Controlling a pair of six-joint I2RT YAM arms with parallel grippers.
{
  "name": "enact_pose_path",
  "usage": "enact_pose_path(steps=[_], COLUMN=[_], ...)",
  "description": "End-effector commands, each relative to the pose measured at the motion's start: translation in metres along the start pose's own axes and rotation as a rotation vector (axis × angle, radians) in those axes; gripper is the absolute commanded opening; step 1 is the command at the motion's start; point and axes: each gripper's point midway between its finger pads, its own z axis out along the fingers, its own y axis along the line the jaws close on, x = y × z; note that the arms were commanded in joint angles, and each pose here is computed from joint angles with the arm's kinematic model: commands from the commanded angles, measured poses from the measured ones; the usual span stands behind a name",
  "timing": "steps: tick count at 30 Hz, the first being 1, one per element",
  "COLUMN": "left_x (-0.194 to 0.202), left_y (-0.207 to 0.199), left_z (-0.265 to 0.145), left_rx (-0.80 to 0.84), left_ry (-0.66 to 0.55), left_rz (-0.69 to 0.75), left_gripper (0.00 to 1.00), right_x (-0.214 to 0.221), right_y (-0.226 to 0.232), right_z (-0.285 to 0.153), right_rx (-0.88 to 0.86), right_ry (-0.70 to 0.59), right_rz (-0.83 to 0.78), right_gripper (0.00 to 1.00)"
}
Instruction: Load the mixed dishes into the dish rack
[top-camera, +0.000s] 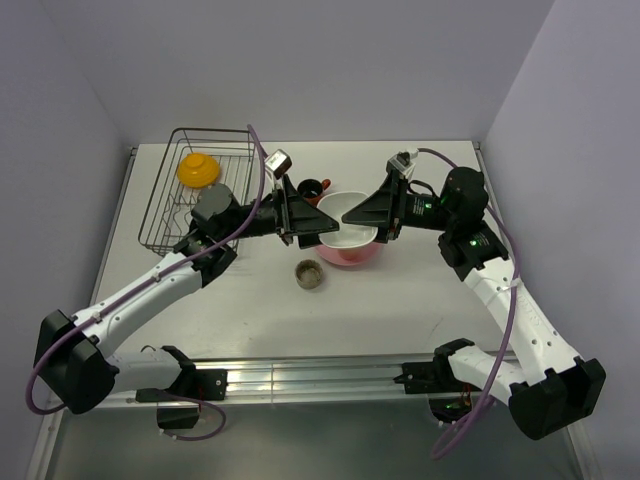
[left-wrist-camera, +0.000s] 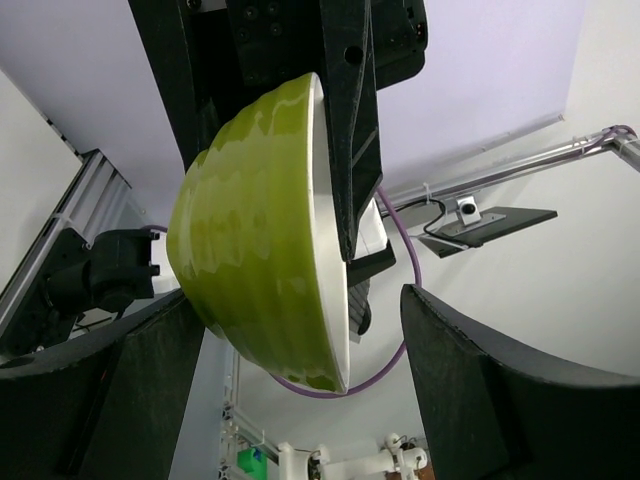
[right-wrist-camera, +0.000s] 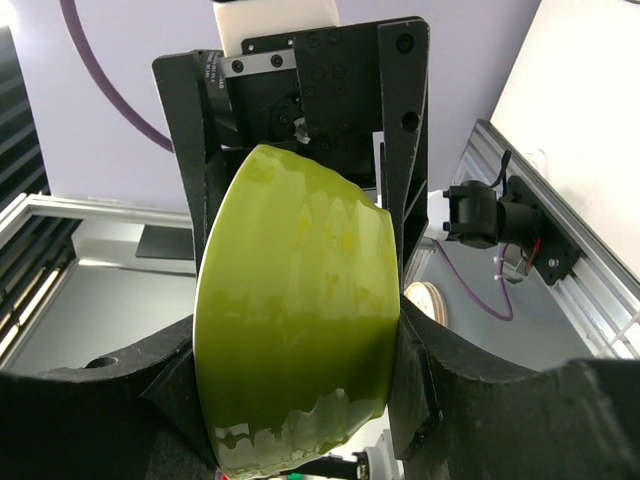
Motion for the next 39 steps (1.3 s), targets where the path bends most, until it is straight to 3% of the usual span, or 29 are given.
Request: enact_pose_path(steps=[1, 22, 27, 28, 29, 30, 35, 38, 39], left_x=[-0.004, -0.006, -0.004, -0.004, -0.003, -0.003, -0.003, -0.003, -0.003], left_y=[-0.018, -0.025, -0.023, -0.022, -0.021, -0.019, -0.018, -0.015, -0.016], left_z=[0.003, 0.003, 0.003, 0.003, 0.003, 0.003, 0.003, 0.005, 0.004], left_rx=[0.068, 0.162, 0.165, 0.164, 0.164, 0.158, 0.143, 0.121, 0.119], left_ry=[-0.026, -0.044, -0.032, -0.031, -0.028, -0.03, -0.03, -0.025, -0.027], left_rz=[0.04, -0.001, 0.002, 0.001, -0.002, -0.006, -0.003, 0.002, 0.012], left_gripper=[0.83, 0.56, 0.3, 0.23, 0.08, 0.01, 0.0, 0.0, 0.0], right_x=[0.01, 0.008, 0.007, 0.006, 0.006, 0.005, 0.004, 0.002, 0.003], right_y=[0.013, 0.01, 0.008, 0.008, 0.007, 0.006, 0.005, 0.005, 0.003], right_z=[-0.002, 0.0, 0.001, 0.001, 0.001, 0.002, 0.002, 0.003, 0.003], right_rx=[-0.049, -0.05, -0.04, -0.039, -0.034, -0.032, -0.014, -0.013, -0.002], right_ry=[0.027, 0.035, 0.035, 0.035, 0.035, 0.033, 0.035, 0.033, 0.036], right_rz=[-0.078, -0.081, -0.084, -0.086, -0.087, -0.089, -0.106, -0.123, -0.108], right_gripper=[0.0, 0.0, 0.0, 0.01, 0.03, 0.07, 0.17, 0.36, 0.47])
